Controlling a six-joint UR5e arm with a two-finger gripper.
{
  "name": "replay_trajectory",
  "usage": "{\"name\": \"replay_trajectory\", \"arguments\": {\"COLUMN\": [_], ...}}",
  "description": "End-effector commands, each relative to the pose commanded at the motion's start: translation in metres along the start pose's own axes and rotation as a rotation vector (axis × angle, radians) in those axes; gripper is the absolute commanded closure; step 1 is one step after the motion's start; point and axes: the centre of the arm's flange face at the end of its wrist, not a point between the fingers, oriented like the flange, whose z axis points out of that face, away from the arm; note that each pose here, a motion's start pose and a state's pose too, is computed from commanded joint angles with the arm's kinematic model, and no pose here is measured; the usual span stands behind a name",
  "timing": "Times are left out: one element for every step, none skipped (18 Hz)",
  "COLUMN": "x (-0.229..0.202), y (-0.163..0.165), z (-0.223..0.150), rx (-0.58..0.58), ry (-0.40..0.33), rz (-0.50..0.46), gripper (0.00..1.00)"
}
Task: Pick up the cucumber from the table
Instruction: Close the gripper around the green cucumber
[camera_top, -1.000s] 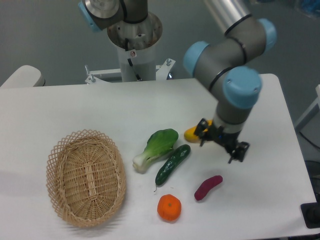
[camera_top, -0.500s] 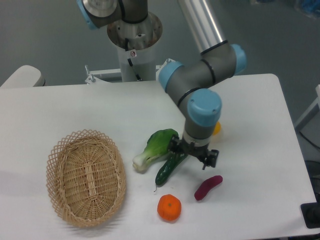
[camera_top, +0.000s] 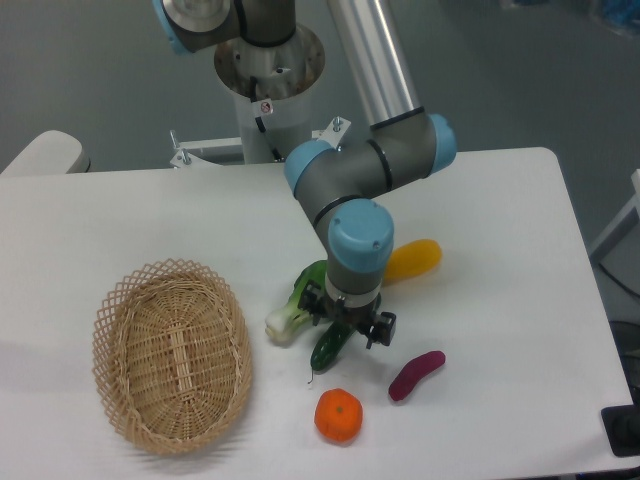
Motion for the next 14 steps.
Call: {"name": "replay_trajectory", "arguments": {"x": [-0.001, 0.000, 0.003, 0.005, 0.005, 0.006, 0.007, 0.007, 0.007, 0.008, 0.010, 0.011, 0.011, 0.011], "y": [0.002, 0.001, -0.001, -0.002, -0.002, -0.001, 0.000, 0.000, 0.000, 0.001, 0.002, 0.003, 0.003, 0.003], "z": [0.004, 0.005, 0.006, 0.009, 0.010, 0.014, 0.015, 0.013, 0.013, 0.014, 0.014, 0.015, 0.014, 0.013], "rx": [-0.020, -0.035, -0.044, -0.049, -0.052, -0.057, -0.058, -0.056, -0.057, -0.058, -0.059, -0.061, -0.058, -0.057], "ry": [-0.009, -0.019, -0.025, -0.022, -0.023, -0.017, -0.016, -0.018, -0.017, -0.016, -0.012, -0.010, -0.010, -0.011], "rz": [0.001, 0.011, 0.020, 0.023, 0.024, 0.024, 0.024, 0.024, 0.024, 0.026, 0.026, 0.027, 0.029, 0.030], "gripper": [0.00, 0.00, 0.00, 0.00, 0.00, 0.00, 0.00, 0.05, 0.11, 0.16, 0.23, 0.28, 0.36, 0.47]}}
